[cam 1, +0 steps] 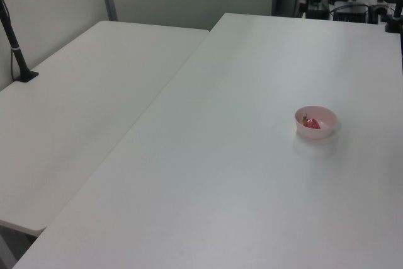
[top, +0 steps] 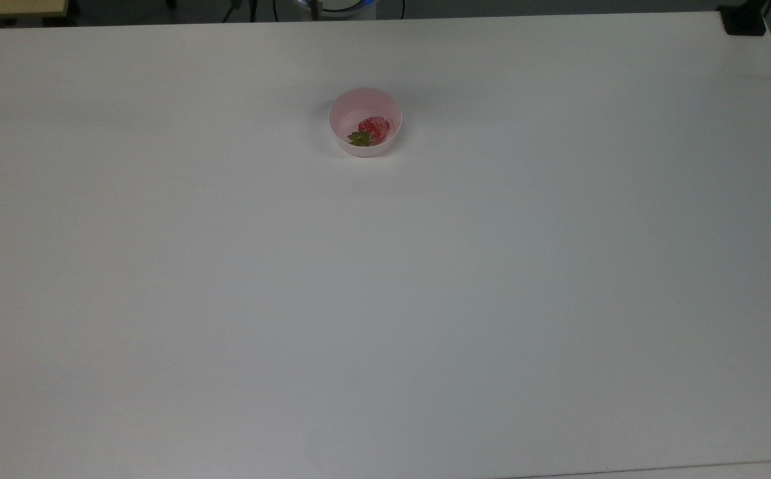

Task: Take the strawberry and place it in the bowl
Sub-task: 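Open the gripper to release the strawberry and lift away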

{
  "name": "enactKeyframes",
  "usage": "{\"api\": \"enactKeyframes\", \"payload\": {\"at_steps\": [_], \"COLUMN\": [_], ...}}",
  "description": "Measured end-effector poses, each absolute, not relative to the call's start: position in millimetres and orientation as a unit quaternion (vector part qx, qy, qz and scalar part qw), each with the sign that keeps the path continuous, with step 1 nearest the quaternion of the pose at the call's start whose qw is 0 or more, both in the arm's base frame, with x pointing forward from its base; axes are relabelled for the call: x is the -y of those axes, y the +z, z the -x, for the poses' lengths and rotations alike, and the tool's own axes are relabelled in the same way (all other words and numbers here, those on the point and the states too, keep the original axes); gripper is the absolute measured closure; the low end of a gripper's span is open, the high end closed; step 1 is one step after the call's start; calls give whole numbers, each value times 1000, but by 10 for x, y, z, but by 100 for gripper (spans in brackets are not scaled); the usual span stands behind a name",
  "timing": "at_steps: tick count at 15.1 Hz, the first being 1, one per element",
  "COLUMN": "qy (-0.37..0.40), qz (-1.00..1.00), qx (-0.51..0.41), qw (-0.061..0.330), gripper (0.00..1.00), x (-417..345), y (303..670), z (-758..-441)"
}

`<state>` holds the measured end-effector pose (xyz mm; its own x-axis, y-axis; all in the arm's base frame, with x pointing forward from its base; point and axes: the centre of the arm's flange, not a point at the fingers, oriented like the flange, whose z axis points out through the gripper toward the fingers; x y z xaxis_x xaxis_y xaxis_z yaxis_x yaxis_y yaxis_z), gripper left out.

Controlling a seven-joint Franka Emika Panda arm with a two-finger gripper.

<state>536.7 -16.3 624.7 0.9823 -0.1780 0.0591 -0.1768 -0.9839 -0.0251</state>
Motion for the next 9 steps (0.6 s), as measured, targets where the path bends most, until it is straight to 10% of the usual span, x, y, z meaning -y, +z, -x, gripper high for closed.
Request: {"api": "enactKeyframes", "payload": {"at_steps": [9], "qy": [-46], "qz": [998], "qx": [-51], "qw": [-3], "gripper": [0], "x": [233], "y": [6241], "z": [-5426]}}
